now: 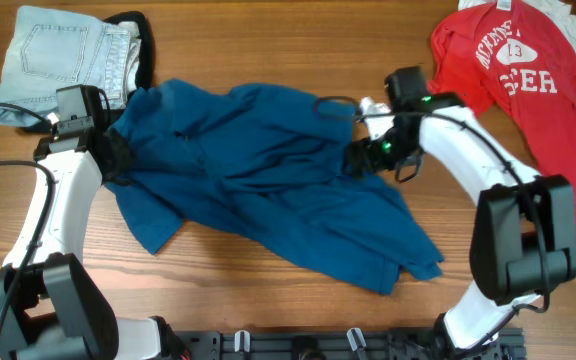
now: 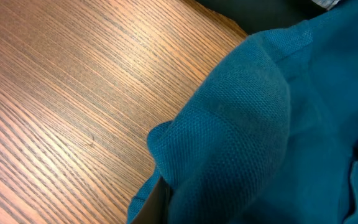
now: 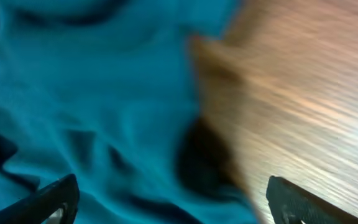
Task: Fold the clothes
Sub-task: 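Grasp the polo's right side with the right gripper and pull it right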
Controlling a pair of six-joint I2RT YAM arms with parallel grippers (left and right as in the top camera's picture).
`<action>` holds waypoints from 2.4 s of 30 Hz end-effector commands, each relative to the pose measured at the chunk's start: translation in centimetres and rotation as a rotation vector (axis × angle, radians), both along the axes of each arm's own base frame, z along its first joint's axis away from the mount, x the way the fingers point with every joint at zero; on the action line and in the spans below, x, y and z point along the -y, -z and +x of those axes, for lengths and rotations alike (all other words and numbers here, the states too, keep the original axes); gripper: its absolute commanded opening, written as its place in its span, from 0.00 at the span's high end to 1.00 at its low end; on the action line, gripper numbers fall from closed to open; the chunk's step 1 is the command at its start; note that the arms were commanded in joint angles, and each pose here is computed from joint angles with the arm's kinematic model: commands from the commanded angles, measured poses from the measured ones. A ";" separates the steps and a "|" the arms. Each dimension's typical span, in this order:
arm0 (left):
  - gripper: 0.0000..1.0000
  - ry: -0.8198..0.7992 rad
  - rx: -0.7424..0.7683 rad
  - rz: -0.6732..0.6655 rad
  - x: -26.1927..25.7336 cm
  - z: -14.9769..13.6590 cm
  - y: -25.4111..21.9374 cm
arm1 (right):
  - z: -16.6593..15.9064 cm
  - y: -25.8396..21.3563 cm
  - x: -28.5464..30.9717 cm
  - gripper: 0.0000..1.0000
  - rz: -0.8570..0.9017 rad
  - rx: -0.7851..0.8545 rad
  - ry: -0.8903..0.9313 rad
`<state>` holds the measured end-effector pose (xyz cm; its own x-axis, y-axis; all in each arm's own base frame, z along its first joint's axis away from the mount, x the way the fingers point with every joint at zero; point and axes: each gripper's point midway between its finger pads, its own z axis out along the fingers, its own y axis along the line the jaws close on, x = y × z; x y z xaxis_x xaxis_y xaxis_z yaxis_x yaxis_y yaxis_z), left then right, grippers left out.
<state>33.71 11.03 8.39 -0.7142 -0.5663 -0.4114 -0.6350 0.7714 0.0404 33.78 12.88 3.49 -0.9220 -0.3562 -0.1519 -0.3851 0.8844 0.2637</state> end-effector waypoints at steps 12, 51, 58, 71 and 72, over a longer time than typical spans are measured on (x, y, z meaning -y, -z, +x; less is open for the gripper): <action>0.96 -0.027 0.015 -0.004 -0.3 -0.1 -0.6 | 1.5 0.0 -1.8 0.65 0.019 0.112 -0.069; 0.96 -0.002 -0.030 -0.089 1.3 -1.1 0.1 | 9.9 -8.0 3.4 0.00 0.175 0.212 0.382; 0.96 -0.002 -0.027 -0.089 1.3 -1.0 0.1 | 2.1 -4.1 6.0 0.05 -0.035 -0.108 0.491; 0.96 -0.001 -0.020 -0.087 1.2 -0.8 0.1 | -3.0 3.2 4.3 0.46 0.033 -0.244 0.549; 0.96 -0.001 -0.020 -0.087 1.2 -0.8 0.1 | -2.6 3.3 4.2 0.55 0.040 -0.227 0.548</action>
<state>32.56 9.52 7.64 -0.7392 -0.5891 -0.3264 -0.6236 0.7817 0.0012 31.32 8.12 0.22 -0.9819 0.1765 0.0692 0.1892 0.9352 0.2993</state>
